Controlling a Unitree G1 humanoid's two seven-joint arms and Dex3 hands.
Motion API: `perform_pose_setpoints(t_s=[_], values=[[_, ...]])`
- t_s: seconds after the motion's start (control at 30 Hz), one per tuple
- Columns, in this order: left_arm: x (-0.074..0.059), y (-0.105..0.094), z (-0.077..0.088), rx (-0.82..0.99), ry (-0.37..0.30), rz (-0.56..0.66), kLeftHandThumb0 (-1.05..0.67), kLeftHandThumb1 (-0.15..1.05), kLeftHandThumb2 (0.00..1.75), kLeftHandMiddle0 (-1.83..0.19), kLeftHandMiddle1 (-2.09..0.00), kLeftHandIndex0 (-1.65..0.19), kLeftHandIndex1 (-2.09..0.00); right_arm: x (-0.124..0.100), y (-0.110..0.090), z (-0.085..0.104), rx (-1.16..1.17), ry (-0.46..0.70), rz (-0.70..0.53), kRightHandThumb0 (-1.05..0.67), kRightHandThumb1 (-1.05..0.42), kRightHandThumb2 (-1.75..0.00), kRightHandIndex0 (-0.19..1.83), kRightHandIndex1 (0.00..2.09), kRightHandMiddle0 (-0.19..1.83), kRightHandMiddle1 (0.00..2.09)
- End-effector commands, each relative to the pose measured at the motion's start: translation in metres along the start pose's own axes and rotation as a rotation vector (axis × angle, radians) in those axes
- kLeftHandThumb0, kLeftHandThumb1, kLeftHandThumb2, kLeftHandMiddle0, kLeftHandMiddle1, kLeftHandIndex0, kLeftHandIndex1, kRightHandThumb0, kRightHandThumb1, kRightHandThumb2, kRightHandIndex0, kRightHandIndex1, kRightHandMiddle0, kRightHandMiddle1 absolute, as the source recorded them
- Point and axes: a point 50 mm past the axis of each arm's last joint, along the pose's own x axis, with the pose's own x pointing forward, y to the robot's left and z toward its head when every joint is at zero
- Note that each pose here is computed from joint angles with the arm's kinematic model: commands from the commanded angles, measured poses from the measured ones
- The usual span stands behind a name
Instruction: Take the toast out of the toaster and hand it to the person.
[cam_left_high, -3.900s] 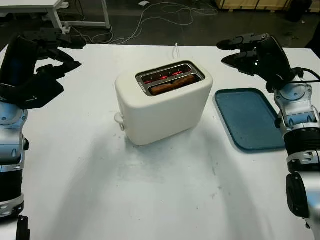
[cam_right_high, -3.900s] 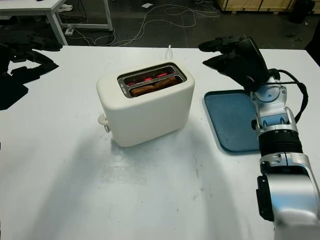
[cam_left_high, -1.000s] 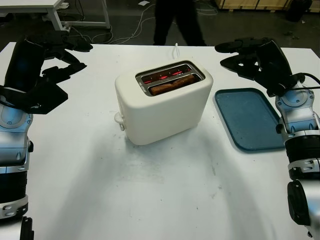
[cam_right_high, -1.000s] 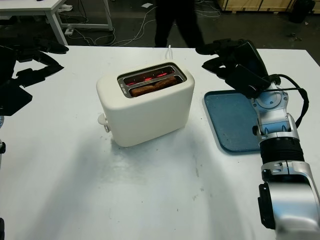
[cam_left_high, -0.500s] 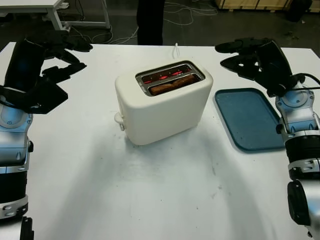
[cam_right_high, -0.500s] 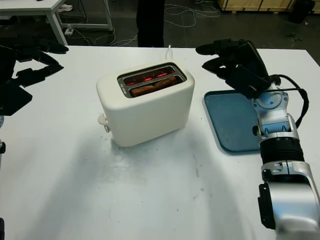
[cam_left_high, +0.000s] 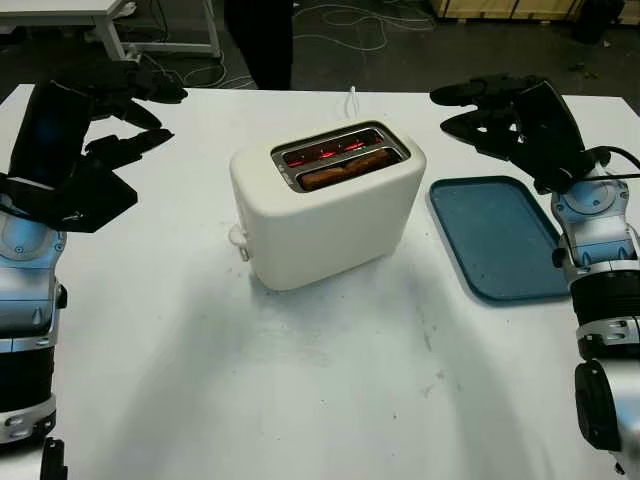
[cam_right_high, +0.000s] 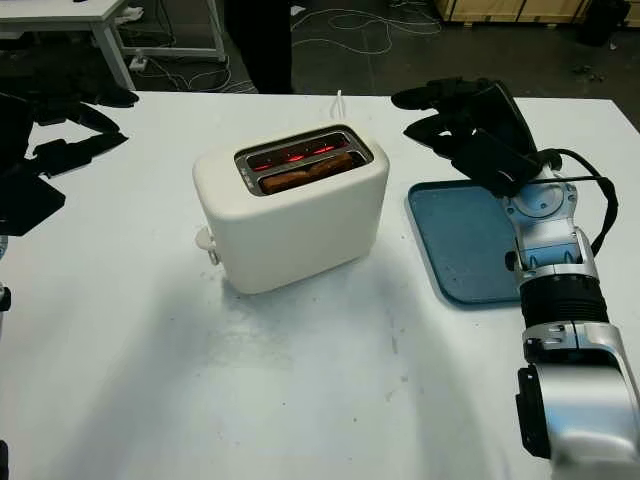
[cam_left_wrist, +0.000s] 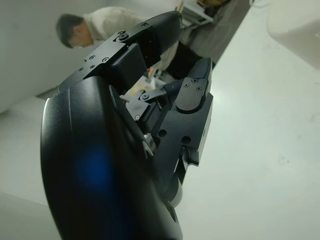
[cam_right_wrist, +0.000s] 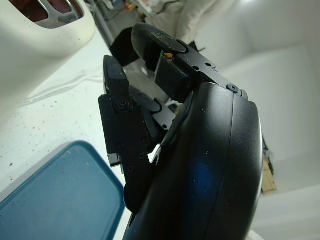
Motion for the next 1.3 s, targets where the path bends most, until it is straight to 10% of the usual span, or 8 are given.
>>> perform_pose_setpoints(t_s=[0.0, 1.27], values=[[-0.0004, 0.0017, 0.0004, 0.022, 0.004, -0.009, 0.01, 0.85, 0.02, -0.78, -0.82, -0.82, -0.44, 0.0012, -0.0031, 0.0034, 0.014, -0.018, -0.013, -0.2, -0.92, -0.09, 0.97, 0.28, 0.91, 0.0], [-0.0054, -0.0075, 0.0035, -0.032, 0.073, -0.015, -0.04, 0.89, 0.03, -0.7, -0.84, -0.78, -0.46, -0.0035, -0.0045, -0.0036, -0.024, -0.002, -0.005, -0.25, -0.92, -0.07, 0.95, 0.26, 0.93, 0.01]])
